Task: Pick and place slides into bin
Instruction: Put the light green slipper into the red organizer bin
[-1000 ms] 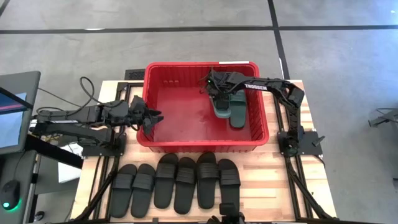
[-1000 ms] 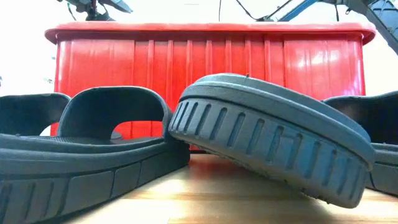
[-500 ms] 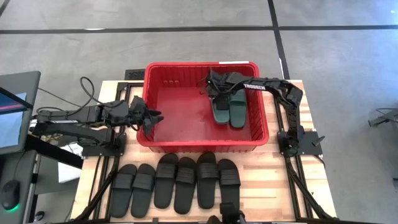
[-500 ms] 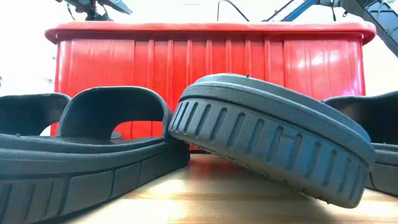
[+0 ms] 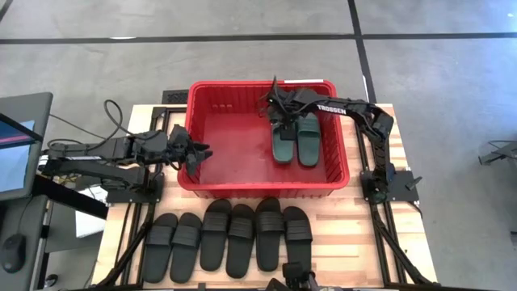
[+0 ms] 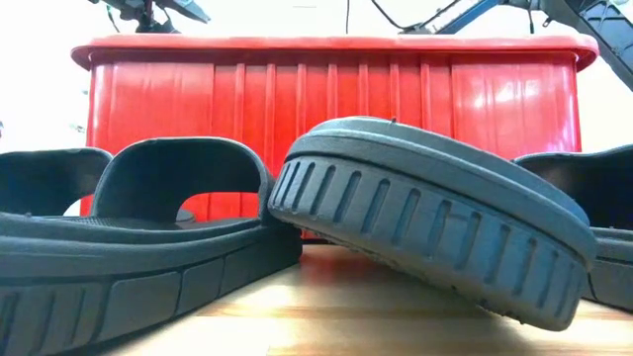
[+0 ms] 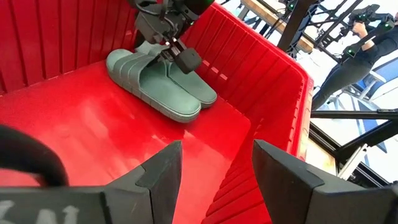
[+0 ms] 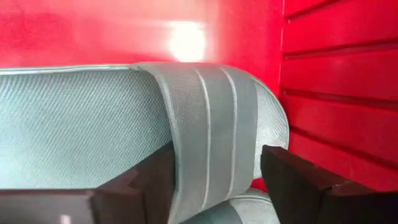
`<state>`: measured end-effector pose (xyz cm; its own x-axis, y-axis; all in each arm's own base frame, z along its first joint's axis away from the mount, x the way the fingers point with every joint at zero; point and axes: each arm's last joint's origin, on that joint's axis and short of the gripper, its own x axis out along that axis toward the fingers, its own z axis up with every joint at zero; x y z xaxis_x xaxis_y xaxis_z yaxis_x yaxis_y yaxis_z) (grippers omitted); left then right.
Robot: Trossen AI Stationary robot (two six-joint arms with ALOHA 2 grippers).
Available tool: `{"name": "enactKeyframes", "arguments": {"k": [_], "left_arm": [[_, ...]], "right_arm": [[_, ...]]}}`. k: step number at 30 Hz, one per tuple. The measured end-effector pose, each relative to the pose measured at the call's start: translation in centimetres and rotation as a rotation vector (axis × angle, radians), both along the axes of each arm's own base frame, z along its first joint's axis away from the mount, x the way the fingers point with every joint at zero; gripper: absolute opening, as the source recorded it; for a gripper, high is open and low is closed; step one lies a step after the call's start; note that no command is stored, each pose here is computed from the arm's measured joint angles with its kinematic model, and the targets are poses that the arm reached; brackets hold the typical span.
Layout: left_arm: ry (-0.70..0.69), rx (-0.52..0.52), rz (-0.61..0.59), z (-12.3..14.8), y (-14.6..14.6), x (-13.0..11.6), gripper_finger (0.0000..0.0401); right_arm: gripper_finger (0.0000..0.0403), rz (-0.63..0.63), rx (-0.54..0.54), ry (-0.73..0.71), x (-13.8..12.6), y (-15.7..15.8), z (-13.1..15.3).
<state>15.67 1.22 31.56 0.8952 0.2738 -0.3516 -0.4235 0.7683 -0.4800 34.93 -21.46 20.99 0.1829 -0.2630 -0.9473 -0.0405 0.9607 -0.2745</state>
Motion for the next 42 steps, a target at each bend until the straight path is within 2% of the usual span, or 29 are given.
{"name": "enactKeyframes", "arguments": {"k": [4, 15, 25, 42], "left_arm": [[0.000, 0.000, 0.000, 0.0, 0.0, 0.0, 0.0183], [-0.001, -0.001, -0.002, 0.0, 0.0, 0.0, 0.0183], [0.005, -0.003, -0.006, 0.0, 0.0, 0.0, 0.0183], [0.006, -0.003, -0.008, -0.1, 0.0, 0.0, 0.0183]], "right_arm": [[0.0234, -0.005, 0.008, 0.018, -0.4, -0.4, 0.5], [0.0225, -0.023, 0.022, 0.039, -0.8, -0.6, 0.4], [0.0248, -0.044, 0.094, 0.000, -0.9, -0.6, 0.4], [0.0251, -0.064, 0.113, 0.044, -1.3, -0.4, 0.2]]}}
